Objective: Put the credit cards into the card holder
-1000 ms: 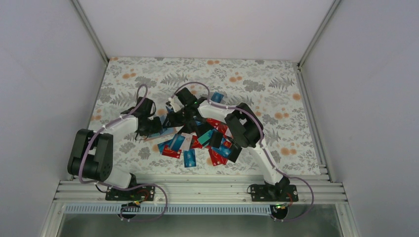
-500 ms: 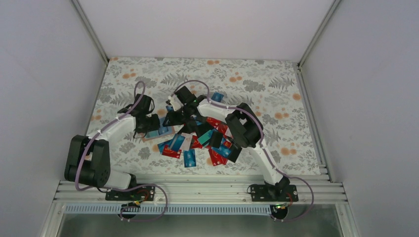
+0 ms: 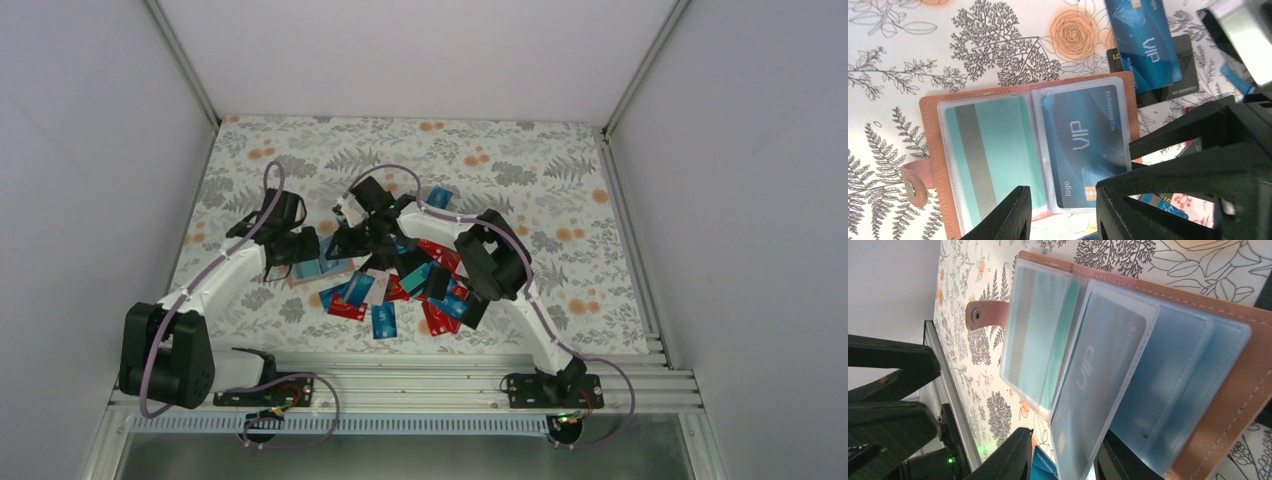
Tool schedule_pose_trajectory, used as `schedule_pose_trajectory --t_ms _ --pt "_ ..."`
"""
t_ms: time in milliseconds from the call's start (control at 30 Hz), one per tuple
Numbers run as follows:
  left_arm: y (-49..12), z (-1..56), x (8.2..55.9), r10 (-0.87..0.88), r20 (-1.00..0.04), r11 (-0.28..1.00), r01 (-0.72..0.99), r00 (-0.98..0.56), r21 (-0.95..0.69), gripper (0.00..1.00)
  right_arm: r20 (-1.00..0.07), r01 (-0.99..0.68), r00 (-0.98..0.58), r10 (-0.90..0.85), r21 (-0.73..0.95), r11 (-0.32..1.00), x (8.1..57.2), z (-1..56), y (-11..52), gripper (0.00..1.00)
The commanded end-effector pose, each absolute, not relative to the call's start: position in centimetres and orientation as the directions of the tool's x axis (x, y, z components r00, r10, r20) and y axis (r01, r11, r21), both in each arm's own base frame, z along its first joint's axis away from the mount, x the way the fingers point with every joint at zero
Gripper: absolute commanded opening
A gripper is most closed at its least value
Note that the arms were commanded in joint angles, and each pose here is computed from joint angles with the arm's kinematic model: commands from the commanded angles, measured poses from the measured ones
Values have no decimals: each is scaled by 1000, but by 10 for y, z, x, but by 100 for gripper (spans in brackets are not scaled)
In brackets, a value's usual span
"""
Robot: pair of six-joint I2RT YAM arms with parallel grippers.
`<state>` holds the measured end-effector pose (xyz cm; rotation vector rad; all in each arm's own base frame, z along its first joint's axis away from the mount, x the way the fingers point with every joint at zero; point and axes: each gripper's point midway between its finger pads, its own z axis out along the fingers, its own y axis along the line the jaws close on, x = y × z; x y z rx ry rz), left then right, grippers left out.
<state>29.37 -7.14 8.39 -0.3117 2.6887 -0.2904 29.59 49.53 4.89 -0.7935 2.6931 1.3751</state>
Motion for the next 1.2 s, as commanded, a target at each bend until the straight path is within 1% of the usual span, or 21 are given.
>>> schedule_pose_trajectory --t_ms 0,133,233,400,467,500,533,667,833,933,1000,1033,1167 --pt "-72 110 305 -219 -467 961 -108 -857 -253 36 -245 -440 -870 -428 777 449 293 58 511 34" --pt "-68 127 307 -228 -517 958 -95 -825 -270 39 -233 -423 -869 -436 807 411 285 62 524 35" --pt "-65 142 305 -242 -562 954 -88 -791 -286 49 -226 -407 -865 -448 838 364 276 72 538 36" --pt "-59 170 301 -261 -643 950 -75 -720 -301 84 -223 -394 -853 -473 868 303 262 83 563 38" --pt "-57 177 299 -268 -663 950 -77 -699 -303 95 -231 -395 -849 -476 875 280 259 92 571 40" --pt "-56 180 298 -271 -670 950 -78 -691 -304 98 -242 -401 -846 -474 876 268 259 99 575 40" --pt "-56 182 298 -272 -675 950 -77 -686 -304 100 -249 -404 -845 -473 877 260 260 104 578 40" --pt "-55 189 297 -275 -695 948 -69 -665 -310 100 -298 -438 -834 -464 869 229 263 133 582 41" --pt "-60 189 295 -273 -685 944 -51 -676 -326 100 -361 -500 -823 -439 826 260 275 158 567 42" --pt "-73 187 295 -254 -660 933 1 -707 -360 99 -402 -537 -820 -408 787 303 282 169 542 43" --pt "-91 186 293 -226 -646 913 72 -729 -401 97 -417 -544 -824 -383 771 332 287 171 520 43" --pt "-99 183 291 -210 -638 904 102 -741 -416 97 -404 -535 -833 -377 761 367 287 161 506 43" --pt "-132 165 283 -137 -598 879 181 -789 -440 95 -436 -539 -842 -318 713 448 292 163 453 44"
